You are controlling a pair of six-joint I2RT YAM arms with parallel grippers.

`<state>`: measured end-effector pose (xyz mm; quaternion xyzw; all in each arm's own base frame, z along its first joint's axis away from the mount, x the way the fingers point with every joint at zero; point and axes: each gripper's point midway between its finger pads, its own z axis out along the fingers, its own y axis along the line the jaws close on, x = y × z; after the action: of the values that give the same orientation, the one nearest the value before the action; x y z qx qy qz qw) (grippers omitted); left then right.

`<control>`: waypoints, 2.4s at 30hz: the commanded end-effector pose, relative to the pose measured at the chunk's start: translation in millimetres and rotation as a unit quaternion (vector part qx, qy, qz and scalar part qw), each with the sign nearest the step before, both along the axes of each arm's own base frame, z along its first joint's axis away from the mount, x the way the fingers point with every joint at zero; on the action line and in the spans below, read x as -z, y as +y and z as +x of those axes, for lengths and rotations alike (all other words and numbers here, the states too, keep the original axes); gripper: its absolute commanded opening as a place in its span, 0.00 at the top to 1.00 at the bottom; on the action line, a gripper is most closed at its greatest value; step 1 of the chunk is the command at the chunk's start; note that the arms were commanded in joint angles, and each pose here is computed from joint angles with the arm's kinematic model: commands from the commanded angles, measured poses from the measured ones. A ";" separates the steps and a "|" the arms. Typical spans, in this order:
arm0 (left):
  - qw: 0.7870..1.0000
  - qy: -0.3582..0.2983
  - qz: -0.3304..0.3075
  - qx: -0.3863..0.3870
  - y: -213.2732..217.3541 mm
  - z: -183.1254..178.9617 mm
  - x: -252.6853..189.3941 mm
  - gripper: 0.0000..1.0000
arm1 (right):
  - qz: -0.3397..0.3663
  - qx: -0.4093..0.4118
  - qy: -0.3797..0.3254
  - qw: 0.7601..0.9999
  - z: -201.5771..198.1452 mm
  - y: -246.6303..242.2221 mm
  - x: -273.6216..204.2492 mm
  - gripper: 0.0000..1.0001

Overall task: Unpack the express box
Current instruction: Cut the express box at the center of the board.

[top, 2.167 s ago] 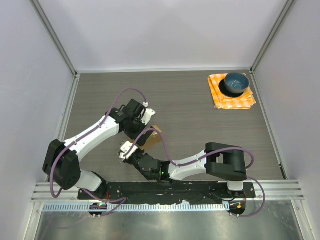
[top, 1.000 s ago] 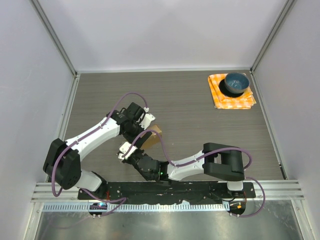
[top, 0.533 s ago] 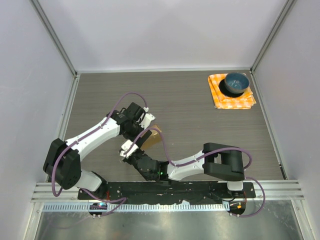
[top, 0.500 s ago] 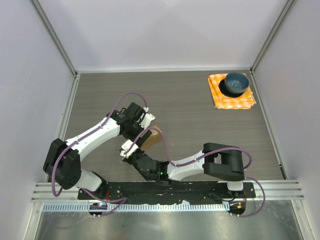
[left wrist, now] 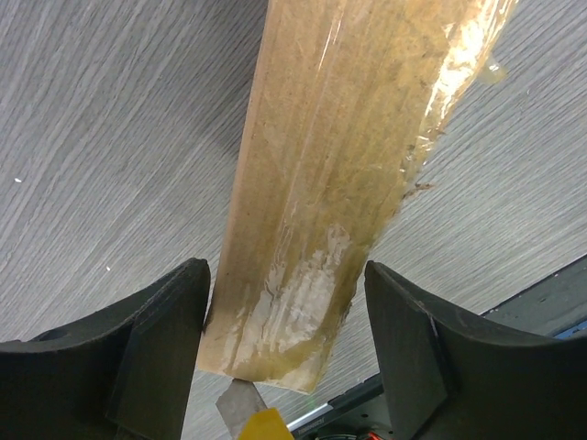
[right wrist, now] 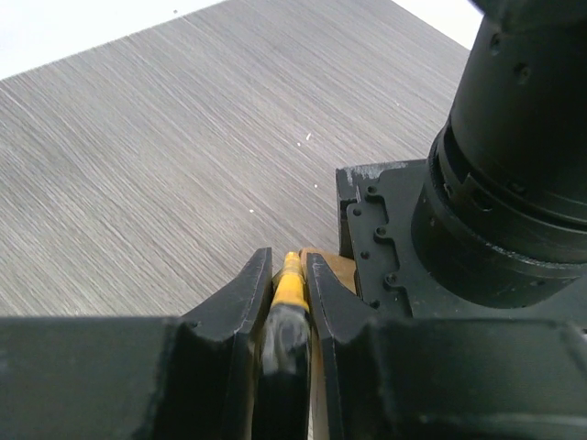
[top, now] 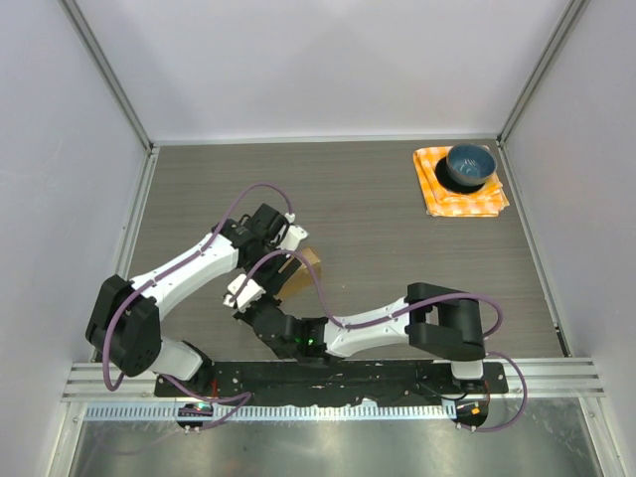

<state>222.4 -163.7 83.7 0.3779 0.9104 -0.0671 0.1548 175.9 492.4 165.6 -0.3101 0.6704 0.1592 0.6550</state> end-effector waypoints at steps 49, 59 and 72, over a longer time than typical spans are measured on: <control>0.998 -0.014 0.035 0.056 17.2 -7.4 8.5 0.44 | -0.139 -0.080 0.086 0.983 -30.3 -46.5 -11.3 0.99; 0.996 -0.024 0.055 0.063 21.1 -6.6 9.4 0.45 | -0.140 -0.084 0.094 0.982 -33.7 -50.5 -14.1 0.99; 0.996 -0.027 0.053 0.064 19.3 -8.3 5.1 0.45 | -0.160 -0.086 0.113 0.977 -36.6 -44.0 19.5 0.99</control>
<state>207.1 -167.2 76.6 0.4236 0.8897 -0.0781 0.1512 139.8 459.6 172.8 -0.4306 0.7108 0.1683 0.5301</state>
